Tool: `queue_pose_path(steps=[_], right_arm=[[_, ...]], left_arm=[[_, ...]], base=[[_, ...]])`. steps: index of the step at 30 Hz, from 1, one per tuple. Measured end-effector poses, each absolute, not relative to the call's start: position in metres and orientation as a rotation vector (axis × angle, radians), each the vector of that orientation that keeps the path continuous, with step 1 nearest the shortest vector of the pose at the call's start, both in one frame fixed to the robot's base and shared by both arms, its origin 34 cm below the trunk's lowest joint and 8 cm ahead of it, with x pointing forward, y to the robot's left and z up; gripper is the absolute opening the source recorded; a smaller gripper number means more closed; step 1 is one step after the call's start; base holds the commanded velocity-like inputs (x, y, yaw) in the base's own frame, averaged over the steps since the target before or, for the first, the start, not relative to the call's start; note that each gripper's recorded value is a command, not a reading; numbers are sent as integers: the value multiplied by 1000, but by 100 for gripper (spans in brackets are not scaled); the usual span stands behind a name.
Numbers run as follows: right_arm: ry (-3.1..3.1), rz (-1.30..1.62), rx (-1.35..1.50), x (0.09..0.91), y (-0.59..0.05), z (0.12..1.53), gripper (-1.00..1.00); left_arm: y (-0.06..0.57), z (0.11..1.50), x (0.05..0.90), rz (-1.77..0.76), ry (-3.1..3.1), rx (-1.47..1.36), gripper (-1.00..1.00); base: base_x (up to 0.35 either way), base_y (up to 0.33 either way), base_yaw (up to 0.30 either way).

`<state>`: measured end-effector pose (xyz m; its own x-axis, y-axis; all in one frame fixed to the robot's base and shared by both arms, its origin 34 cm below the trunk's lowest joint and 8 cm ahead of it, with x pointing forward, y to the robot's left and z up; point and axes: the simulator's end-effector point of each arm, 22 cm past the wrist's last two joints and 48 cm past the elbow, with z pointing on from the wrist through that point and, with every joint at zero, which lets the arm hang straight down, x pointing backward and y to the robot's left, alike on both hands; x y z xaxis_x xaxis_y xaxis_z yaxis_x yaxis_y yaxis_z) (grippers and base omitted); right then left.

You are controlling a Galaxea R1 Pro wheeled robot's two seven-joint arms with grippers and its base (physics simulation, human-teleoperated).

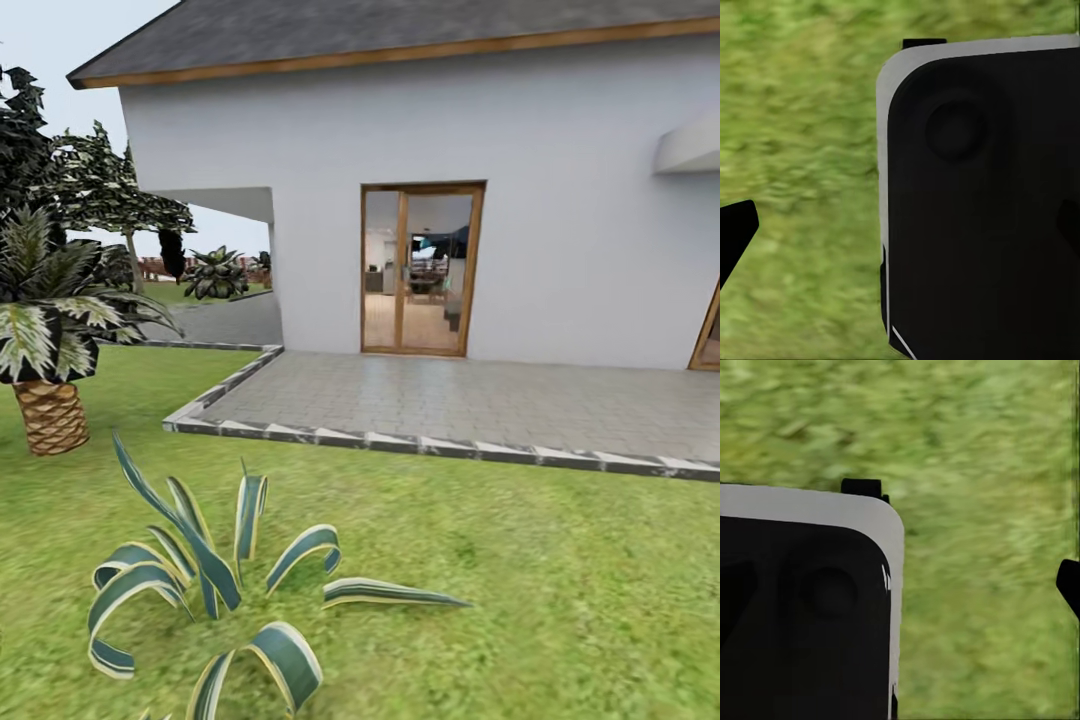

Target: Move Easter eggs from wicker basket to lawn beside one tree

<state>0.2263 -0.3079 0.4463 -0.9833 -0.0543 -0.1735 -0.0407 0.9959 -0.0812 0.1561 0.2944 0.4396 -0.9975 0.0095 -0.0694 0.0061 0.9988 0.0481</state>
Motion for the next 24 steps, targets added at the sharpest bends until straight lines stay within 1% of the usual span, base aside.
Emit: queue_pose_path(steps=[7, 24], right_arm=[[2962, -115, -71, 227, -308, 446, 100], [2962, -115, -70, 226, -309, 446, 100]], left_arm=[[294, 440, 156, 74, 3071, 12, 100], [294, 440, 156, 74, 3071, 12, 100]], base=[[160, -265, 219], [161, -265, 10]])
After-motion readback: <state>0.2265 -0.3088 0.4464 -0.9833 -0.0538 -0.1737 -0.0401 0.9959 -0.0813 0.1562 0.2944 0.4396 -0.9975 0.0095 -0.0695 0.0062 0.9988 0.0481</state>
